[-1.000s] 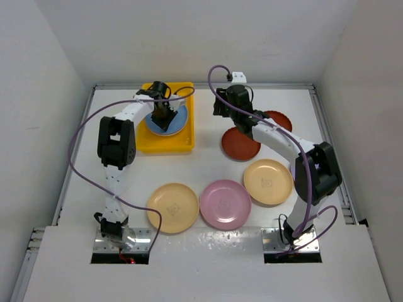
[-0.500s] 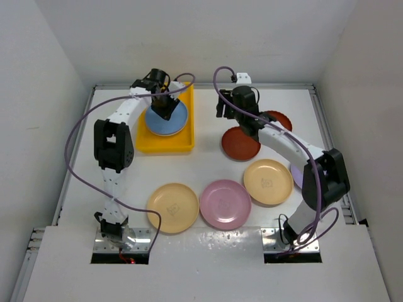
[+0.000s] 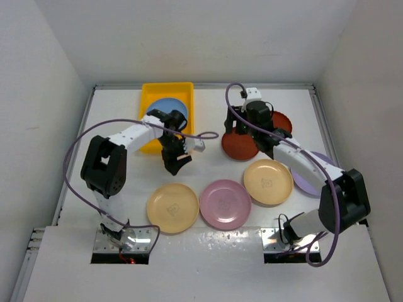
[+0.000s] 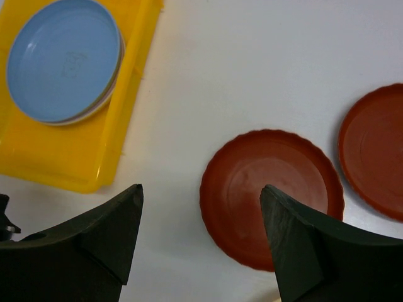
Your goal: Place the plates into the plastic bin on the countertop
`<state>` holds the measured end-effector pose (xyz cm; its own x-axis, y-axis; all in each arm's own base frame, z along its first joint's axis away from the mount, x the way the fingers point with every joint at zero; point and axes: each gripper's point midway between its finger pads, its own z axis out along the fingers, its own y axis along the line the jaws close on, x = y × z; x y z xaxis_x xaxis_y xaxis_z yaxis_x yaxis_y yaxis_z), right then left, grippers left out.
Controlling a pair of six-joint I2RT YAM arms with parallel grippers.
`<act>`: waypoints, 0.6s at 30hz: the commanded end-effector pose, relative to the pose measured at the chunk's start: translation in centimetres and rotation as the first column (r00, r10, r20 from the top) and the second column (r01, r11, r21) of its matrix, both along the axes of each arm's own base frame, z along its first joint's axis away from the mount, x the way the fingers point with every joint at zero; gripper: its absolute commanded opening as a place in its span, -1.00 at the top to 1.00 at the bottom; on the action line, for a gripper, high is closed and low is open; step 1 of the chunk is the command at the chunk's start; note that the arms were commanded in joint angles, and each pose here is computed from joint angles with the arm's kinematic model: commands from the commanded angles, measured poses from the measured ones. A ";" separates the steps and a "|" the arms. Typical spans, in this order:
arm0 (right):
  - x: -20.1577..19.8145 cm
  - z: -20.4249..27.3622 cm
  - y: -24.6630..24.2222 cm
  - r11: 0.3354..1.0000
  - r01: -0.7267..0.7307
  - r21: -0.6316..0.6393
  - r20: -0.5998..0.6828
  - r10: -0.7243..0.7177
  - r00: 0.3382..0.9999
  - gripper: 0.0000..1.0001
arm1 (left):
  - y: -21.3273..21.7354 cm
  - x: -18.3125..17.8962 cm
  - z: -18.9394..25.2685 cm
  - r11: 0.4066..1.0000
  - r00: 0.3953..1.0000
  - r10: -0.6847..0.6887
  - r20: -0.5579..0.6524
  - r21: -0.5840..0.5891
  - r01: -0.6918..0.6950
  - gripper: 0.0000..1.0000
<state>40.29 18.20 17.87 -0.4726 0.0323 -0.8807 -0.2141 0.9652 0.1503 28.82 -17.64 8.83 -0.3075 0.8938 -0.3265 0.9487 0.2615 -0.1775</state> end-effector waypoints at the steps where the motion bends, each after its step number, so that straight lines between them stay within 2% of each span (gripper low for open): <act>1: -1.1 1.1 0.1 0.999 -0.031 0.030 0.035 0.030 0.999 -0.49 | 0.8 -1.2 -1.9 0.999 0.998 -0.032 0.046 0.045 0.030 -0.37; 6: -2.9 0.1 -0.6 0.999 -0.021 0.048 0.010 0.021 1.000 -0.49 | 1.0 -2.1 -4.8 0.997 0.999 0.011 0.047 0.076 -0.015 -0.37; 9: -3.7 -1.1 -1.2 0.999 -0.002 0.044 -0.028 0.003 1.000 -0.49 | 1.3 -4.0 -6.5 0.995 1.000 -0.001 -0.002 0.103 0.001 -0.37; 12: -4.0 -1.1 -1.6 0.999 0.017 0.049 -0.037 -0.015 0.999 -0.49 | 1.5 -6.3 -7.8 0.993 0.998 -0.015 -0.059 0.118 0.022 -0.28; 14: -4.1 -1.0 -1.8 0.998 0.032 0.046 -0.038 -0.030 0.999 -0.49 | 1.6 -7.2 -8.7 0.992 0.997 -0.015 -0.071 0.125 0.024 0.03; 15: -4.2 -0.6 -1.8 0.998 0.034 0.055 -0.032 -0.033 0.999 -0.49 | 1.6 -7.2 -8.6 0.992 0.997 -0.005 -0.074 0.127 0.014 0.28; 16: -4.3 -0.9 -2.1 0.998 0.044 0.047 -0.036 -0.042 0.998 -0.49 | 1.6 -7.2 -8.6 0.992 0.997 -0.005 -0.074 0.127 0.014 0.69; 18: -4.5 -1.0 -2.1 0.998 0.047 0.046 -0.033 -0.045 0.998 -0.49 | 1.4 -6.1 -7.8 0.994 0.999 0.024 -0.045 0.109 -0.019 0.98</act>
<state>35.81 16.46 15.50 -0.5357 0.0585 -0.8424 -0.1876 0.9644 0.1863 21.52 -15.52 0.69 -0.3345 0.9287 -0.1598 0.9281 0.2953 -0.2266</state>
